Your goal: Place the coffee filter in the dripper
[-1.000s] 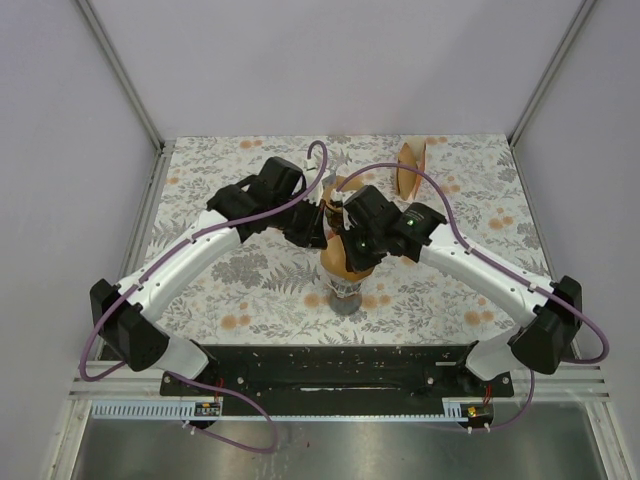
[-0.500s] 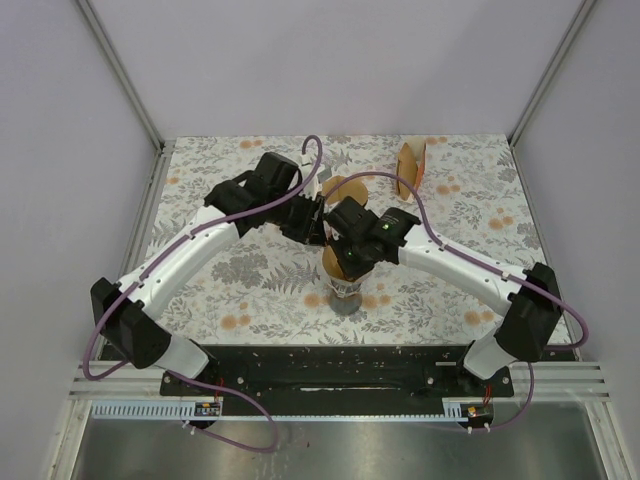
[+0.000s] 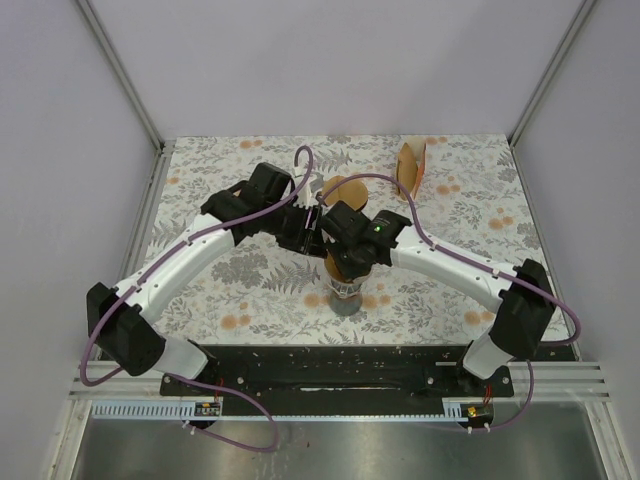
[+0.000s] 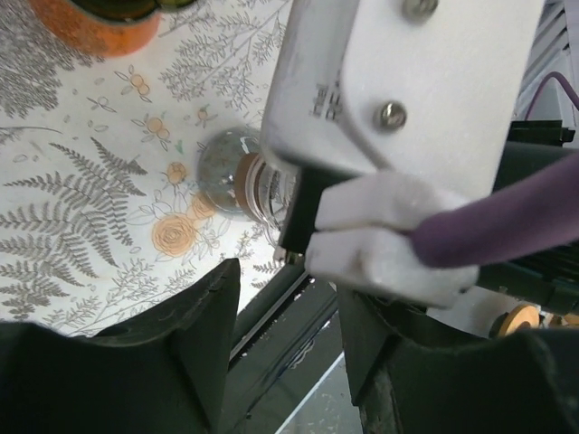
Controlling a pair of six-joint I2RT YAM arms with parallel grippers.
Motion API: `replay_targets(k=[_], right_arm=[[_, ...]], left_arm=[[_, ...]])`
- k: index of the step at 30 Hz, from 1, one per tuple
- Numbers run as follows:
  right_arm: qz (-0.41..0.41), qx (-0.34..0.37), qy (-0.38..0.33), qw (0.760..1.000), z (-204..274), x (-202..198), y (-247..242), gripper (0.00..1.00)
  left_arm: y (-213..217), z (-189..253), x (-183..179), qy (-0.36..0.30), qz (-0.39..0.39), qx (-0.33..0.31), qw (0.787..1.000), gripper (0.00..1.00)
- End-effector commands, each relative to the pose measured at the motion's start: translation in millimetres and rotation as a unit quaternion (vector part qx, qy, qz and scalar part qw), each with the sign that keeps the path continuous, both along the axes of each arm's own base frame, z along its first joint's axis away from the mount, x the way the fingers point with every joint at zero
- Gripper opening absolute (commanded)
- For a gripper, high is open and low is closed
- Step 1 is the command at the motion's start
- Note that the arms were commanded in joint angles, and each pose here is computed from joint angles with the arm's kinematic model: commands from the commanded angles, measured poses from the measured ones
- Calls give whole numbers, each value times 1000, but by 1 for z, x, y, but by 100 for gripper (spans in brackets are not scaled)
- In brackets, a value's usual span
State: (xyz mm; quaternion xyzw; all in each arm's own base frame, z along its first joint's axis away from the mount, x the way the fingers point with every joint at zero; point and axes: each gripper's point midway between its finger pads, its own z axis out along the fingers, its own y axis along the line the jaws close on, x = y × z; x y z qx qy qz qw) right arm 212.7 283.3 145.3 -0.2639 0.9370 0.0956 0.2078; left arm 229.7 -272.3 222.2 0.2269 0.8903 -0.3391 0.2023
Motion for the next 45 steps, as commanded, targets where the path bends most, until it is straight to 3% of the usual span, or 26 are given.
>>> replay_targets(k=[1,12,22,30,33,45], right_arm=[[-7,-16,10,1000,-13,-1,5,0],[-9,-24,28,999,-30,-6,6,0],[-8,-30,41,999,-38,-12,2,0],[-6,-12,41,999,-33,-13,8,0],[-7,-7,38,999,-28,-12,9,0],[-1,22,26,999,-9,-8,19,0]], left_arm=[[-10,24,-11,-10,-12,-59,998,51],[-19,17,-10,15,-14,-64,998,48],[-22,49,-11,-8,-16,-101,995,48],[-33,27,-23,61,-9,-135,989,48],[-33,26,-18,58,-2,-131,990,47],[-29,11,-19,68,6,-113,991,15]])
